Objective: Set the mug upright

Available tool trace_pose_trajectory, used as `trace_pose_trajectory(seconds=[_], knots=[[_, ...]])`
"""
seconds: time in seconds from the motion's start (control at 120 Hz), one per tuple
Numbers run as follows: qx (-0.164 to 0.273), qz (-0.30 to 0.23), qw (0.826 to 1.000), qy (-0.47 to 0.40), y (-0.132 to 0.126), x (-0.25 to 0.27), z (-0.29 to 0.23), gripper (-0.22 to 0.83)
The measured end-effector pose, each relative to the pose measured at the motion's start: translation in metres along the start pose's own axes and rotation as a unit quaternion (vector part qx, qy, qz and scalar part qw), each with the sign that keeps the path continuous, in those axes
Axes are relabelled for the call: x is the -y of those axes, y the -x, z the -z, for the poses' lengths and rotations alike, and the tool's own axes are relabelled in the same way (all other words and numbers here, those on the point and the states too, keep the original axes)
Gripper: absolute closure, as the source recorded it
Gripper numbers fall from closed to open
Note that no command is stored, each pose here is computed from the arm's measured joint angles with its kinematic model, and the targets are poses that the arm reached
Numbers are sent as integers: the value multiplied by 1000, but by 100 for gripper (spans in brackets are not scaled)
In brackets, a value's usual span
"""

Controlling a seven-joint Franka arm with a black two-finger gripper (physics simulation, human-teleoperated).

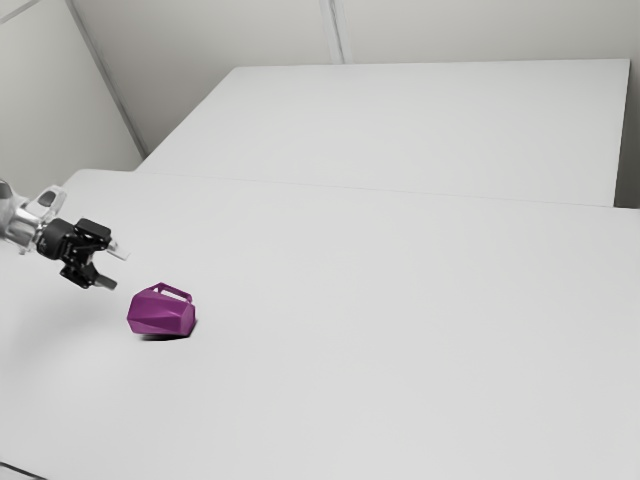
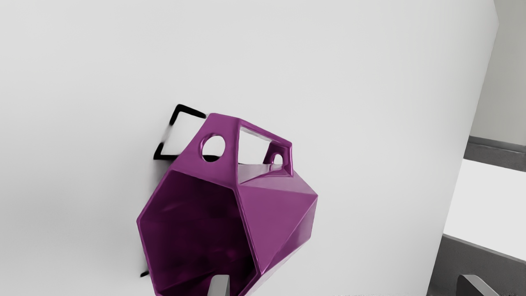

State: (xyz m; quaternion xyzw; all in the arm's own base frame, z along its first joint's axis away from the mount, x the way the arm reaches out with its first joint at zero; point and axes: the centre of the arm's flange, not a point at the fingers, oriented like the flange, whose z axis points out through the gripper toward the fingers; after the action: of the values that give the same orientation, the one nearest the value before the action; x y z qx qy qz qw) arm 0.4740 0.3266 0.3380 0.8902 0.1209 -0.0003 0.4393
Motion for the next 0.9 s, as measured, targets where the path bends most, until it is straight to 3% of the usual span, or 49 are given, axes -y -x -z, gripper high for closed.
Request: trace_pose_trajectory(seconds=[0.283,0.533,0.717,0.9], knots=[[-12,-32,997,71,8,41,-49,0],[-30,-64,990,124,12,42,-75,1],[-40,-90,986,134,12,40,-75,47],[-44,-111,984,135,12,38,-73,68]])
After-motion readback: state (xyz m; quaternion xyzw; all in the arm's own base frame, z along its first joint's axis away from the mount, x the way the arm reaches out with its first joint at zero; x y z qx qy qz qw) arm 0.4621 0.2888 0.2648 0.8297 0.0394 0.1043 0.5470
